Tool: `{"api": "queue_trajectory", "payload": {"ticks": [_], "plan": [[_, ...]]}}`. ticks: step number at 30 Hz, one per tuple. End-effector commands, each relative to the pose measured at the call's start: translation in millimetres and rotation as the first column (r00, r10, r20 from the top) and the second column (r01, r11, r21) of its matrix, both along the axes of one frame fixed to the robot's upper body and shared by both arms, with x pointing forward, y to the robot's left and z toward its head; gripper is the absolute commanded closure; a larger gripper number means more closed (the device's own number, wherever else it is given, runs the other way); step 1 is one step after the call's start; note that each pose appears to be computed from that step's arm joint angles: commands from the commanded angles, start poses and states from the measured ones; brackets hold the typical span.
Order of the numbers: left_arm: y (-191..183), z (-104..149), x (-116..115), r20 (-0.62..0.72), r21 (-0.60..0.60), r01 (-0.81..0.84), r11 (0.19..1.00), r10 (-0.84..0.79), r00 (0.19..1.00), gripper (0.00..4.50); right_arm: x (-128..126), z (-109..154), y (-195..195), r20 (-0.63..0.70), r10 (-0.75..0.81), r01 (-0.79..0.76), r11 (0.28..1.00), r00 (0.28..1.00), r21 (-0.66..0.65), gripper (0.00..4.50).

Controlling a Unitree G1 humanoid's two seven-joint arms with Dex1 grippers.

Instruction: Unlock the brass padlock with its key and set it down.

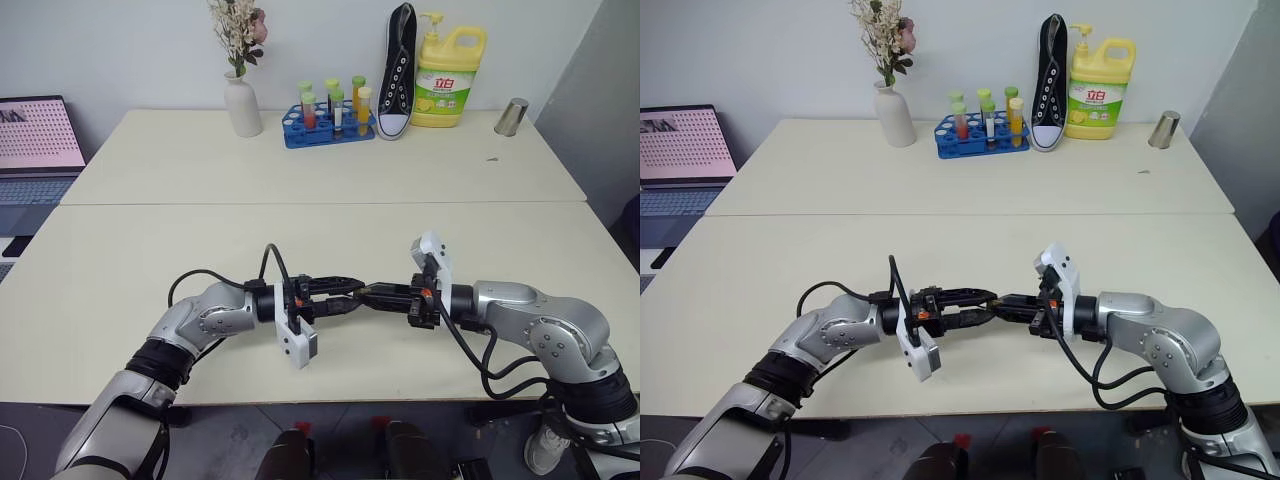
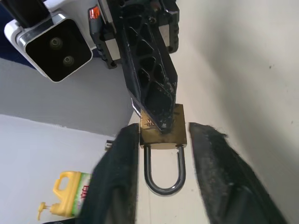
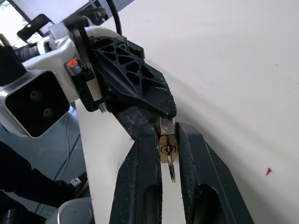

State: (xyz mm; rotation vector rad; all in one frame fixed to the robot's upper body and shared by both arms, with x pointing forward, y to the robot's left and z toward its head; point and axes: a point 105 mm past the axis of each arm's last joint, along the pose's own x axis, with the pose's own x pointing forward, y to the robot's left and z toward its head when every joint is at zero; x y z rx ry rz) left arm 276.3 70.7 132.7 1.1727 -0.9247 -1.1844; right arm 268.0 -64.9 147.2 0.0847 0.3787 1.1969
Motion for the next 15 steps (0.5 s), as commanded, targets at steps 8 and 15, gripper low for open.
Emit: {"api": "queue_trajectory", "payload": {"ticks": [8, 15], "plan": [[17, 37, -8, -0.019, -0.149, -0.06, 0.987, 0.057, 0.998, 0.0, 5, 13, -13, 0.097, -0.008, 0.012, 0.999, 0.995, -0.037, 4.37], [38, 37, 31, -0.443, -0.247, -0.332, 0.91, 0.199, 0.874, 1.84, 2, 16, -17, 0.152, 0.024, -0.013, 0.997, 0.988, -0.072, 4.37]]}}
